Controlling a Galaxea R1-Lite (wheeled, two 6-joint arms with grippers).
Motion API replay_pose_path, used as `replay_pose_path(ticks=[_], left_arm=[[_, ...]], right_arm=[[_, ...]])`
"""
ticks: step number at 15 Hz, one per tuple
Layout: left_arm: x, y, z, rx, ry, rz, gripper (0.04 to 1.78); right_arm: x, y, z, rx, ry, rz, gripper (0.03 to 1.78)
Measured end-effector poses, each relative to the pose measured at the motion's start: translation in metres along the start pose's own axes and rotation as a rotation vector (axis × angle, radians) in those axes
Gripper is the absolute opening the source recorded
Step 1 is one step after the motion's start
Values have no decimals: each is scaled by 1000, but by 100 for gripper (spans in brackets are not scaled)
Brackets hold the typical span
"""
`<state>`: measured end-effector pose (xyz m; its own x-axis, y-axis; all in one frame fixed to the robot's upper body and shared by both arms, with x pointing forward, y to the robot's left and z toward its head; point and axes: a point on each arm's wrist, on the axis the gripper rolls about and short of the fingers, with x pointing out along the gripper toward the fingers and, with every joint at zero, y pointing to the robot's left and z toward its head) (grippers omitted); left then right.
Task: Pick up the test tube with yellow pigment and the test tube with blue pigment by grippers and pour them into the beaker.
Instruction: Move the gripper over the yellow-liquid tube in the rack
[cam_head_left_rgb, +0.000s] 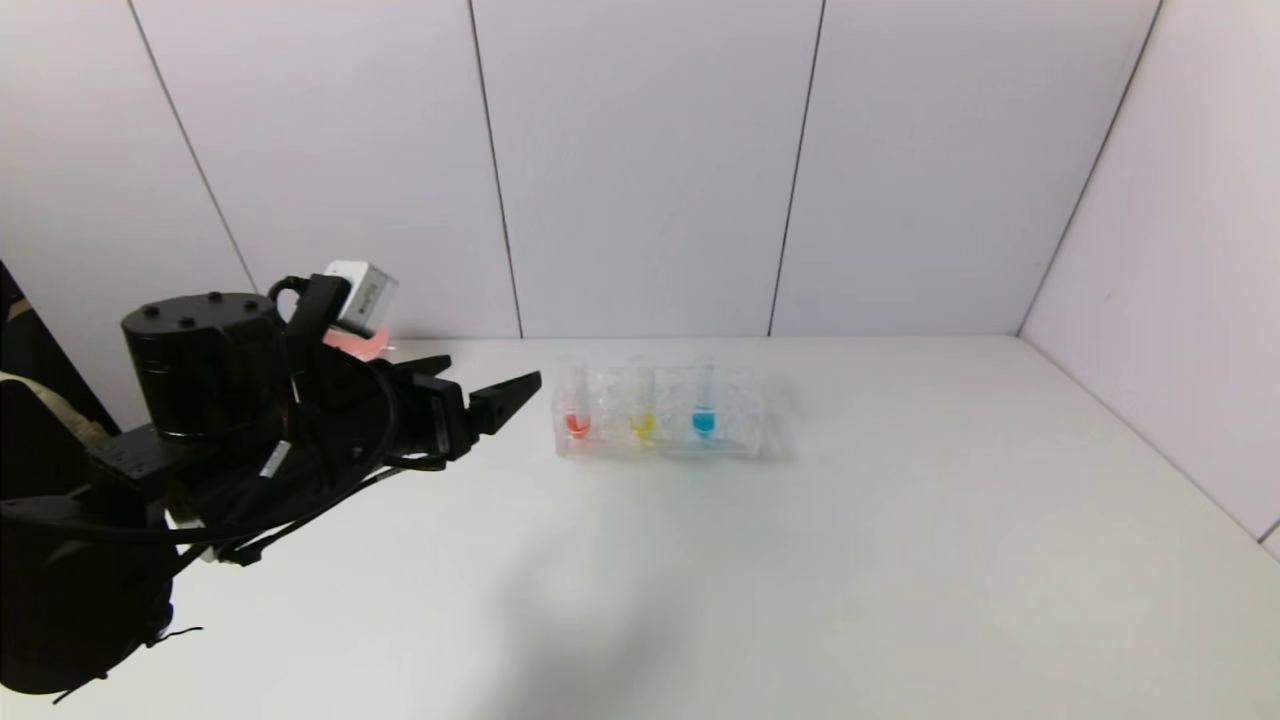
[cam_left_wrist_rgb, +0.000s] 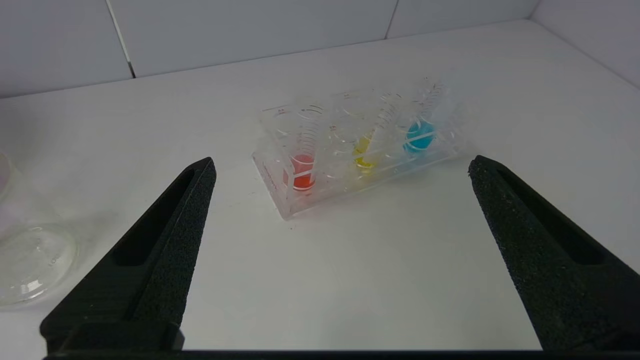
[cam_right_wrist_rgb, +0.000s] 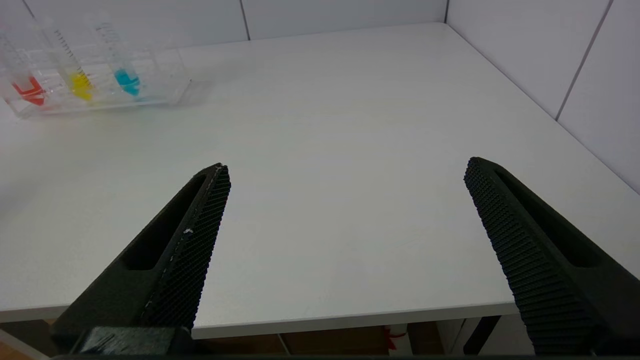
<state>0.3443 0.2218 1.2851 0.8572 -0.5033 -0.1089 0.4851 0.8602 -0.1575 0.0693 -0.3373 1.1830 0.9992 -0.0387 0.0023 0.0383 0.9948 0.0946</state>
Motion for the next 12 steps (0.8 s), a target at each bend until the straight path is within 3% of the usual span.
replay_pose_path(ticks=[4,12], left_arm=[[31,-24,-19,8,3,10,176],[73,-66,-49,23,0,121,176]], right_arm=[[0,0,0,0,0,0,171],[0,0,0,0,0,0,171]])
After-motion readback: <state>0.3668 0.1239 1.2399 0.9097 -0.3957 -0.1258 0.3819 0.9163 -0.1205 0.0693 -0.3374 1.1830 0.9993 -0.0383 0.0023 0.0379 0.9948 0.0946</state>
